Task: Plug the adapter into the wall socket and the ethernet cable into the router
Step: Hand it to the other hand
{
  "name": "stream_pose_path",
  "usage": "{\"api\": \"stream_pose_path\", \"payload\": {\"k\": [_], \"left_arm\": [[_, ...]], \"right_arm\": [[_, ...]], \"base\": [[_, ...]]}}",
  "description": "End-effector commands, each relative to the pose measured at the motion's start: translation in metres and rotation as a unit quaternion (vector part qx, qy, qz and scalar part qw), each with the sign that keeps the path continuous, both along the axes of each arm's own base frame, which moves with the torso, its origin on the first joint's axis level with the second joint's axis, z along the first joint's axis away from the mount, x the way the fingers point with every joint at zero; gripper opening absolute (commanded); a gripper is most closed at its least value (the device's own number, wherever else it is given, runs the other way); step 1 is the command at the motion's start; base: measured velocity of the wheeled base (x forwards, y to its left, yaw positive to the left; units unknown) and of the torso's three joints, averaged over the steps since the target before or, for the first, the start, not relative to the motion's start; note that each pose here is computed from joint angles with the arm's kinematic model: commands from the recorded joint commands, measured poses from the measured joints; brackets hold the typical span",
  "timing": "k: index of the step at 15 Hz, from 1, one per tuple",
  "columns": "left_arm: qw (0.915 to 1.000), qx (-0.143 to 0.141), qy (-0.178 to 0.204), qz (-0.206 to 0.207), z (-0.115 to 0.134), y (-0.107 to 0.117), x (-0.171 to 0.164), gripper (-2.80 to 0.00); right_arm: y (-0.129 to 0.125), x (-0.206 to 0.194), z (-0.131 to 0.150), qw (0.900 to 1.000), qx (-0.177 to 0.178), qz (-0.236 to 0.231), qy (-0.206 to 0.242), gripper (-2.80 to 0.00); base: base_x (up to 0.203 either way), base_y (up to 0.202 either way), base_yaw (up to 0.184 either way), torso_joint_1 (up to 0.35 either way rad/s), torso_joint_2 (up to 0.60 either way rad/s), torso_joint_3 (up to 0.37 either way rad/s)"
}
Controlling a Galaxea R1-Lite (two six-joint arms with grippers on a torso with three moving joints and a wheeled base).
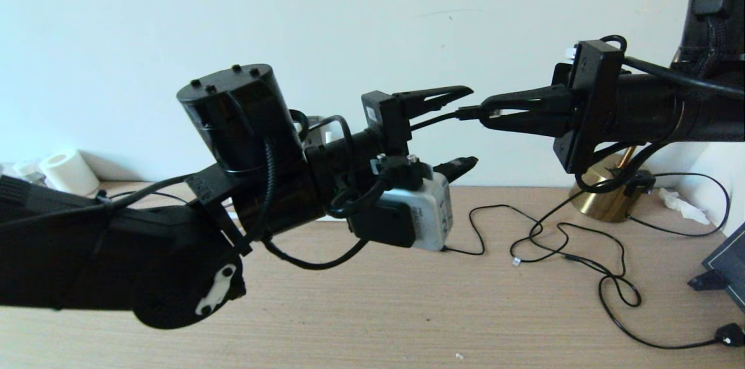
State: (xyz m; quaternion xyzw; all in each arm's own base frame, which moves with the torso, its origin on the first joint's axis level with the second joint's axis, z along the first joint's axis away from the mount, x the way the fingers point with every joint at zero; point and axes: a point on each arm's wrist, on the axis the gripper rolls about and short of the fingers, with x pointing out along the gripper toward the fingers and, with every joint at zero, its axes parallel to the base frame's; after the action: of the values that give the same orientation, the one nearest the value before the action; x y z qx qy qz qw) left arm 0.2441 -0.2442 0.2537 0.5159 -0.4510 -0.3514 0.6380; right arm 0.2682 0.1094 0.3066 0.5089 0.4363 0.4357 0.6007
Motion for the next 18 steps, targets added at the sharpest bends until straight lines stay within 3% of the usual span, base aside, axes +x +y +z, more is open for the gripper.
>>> {"api": "stream_pose_path", "payload": {"k": [1, 15, 16, 18], "left_arm": [[1.0000, -0.001, -0.006, -0.001, 0.0009, 0.0000, -0.0009, -2.80], [0.9999, -0.009, -0.011, -0.008, 0.0074, -0.0006, -0.0084, -2.80], [0.9999, -0.009, -0.011, -0.008, 0.0075, -0.0003, -0.0087, 0.00], [0.9999, -0.007, -0.008, -0.009, 0.0061, -0.0009, -0.0081, 0.00]], "right_arm": [[-0.0004, -0.0031, 0.0026, 1.000, 0.003, 0.004, -0.001, -2.80], [0.0004, -0.0079, 0.0028, 1.000, 0.003, 0.009, 0.000, -2.80], [0.0004, -0.0079, 0.0025, 1.000, 0.003, 0.009, 0.000, -2.80], [0.0004, -0.0074, 0.0021, 1.000, 0.003, 0.009, 0.001, -2.80]], "base": [[0.000, 0.000, 0.000, 0.000, 0.00, 0.000], [0.000, 0.000, 0.000, 0.000, 0.00, 0.000], [0.000, 0.000, 0.000, 0.000, 0.00, 0.000], [0.000, 0.000, 0.000, 0.000, 0.00, 0.000]]}}
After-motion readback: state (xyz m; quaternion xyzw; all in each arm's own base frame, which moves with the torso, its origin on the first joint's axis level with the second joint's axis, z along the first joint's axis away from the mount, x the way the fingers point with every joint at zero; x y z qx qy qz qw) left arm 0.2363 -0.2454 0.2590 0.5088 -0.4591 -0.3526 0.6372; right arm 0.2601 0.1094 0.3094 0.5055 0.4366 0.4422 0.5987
